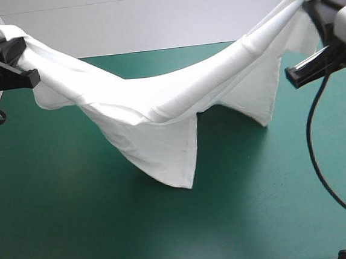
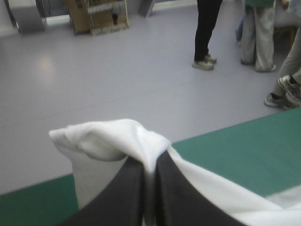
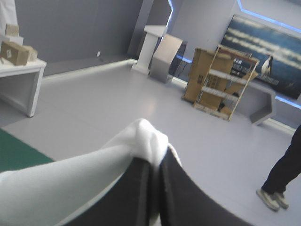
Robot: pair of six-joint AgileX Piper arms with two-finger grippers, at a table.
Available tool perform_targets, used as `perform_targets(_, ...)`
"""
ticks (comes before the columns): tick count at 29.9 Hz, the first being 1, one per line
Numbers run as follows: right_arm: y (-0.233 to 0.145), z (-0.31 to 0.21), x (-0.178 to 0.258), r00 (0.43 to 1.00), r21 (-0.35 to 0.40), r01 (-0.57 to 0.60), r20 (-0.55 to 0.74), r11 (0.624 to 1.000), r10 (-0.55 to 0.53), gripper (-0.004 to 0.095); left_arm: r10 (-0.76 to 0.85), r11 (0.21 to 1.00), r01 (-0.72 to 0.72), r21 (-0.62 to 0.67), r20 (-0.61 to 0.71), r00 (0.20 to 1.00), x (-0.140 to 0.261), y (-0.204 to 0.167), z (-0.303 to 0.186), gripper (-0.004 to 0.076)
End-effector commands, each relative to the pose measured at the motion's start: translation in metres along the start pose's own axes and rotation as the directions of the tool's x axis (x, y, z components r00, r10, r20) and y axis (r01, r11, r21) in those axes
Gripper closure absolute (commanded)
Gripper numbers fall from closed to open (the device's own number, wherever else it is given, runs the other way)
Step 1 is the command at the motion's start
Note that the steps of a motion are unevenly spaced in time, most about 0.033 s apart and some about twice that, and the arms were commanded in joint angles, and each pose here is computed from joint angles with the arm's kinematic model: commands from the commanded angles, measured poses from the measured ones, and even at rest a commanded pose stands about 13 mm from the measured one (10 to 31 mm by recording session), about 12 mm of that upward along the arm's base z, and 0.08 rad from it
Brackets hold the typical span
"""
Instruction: Fold the cloth
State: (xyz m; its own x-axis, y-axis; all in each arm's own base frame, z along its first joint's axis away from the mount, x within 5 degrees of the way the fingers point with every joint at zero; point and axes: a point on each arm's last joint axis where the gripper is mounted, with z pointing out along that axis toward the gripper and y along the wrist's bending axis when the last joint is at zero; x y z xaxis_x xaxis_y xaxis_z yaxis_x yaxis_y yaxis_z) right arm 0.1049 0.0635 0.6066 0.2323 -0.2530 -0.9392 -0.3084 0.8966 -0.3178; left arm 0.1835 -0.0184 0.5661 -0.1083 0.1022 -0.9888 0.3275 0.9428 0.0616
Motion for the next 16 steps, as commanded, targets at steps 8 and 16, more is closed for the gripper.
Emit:
perform_targets(8, -0.05, -0.032, -0.061, 0.959, 0.173, 0.054, 0.264, 0.983, -0.099, 0.0912, 0.127, 0.992, -0.112, -0.061, 0.421, 0.898, -0.08, -0.032, -0.092, 0.0705)
perform_targets(16, -0.056, -0.039, -0.069, 0.954, 0.16, 0.052, 0.283, 0.986, -0.096, 0.0912, 0.191, 0.981, -0.158, -0.109, 0.511, 0.838, -0.096, -0.044, -0.125, 0.0705)
